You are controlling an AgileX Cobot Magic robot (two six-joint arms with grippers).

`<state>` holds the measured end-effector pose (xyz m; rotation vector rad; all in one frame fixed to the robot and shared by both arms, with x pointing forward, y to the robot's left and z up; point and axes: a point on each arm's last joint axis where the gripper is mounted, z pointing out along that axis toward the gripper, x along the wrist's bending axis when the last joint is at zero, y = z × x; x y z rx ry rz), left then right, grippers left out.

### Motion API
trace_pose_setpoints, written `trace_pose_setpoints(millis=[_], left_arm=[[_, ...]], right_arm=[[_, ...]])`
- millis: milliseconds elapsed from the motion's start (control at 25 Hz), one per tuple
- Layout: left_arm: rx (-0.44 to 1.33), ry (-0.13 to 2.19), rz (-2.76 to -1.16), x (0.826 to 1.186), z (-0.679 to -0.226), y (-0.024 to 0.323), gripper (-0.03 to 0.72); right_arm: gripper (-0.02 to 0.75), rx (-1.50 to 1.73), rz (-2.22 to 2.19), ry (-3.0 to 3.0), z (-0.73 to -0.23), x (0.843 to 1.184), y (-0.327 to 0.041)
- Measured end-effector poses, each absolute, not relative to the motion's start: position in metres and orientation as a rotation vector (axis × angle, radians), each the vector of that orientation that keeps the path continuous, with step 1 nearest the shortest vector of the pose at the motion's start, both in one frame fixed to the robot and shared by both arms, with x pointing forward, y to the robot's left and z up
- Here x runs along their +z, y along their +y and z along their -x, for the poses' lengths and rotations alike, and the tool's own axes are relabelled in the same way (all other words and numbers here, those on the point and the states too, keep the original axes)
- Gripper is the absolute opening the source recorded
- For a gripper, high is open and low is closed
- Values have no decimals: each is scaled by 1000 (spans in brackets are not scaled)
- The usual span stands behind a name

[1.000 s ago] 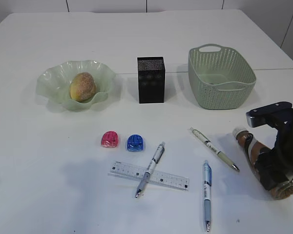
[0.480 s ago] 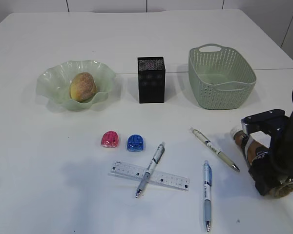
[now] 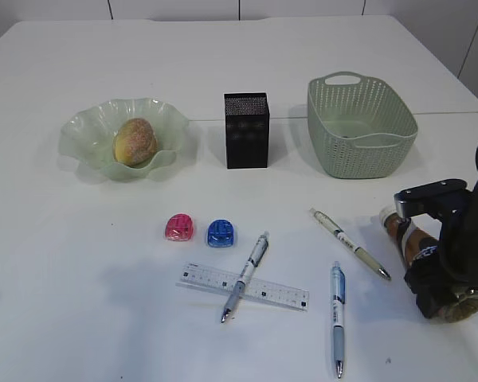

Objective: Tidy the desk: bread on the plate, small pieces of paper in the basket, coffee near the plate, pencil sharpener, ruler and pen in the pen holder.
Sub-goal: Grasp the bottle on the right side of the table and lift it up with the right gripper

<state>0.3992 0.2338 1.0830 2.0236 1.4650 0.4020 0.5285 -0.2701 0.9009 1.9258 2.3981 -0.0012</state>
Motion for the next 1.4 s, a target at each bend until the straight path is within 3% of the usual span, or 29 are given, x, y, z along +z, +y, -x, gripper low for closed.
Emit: trace_pose_setpoints(millis=[760,1400], left_arm=[[402,1465,-2024,1083,-399,234,384],[402,1465,-2024,1083,-399,234,384]], right_arm=[[503,10,-1924,2390,-528,905,-270],[500,217,-1890,2275,-521,954,-269]])
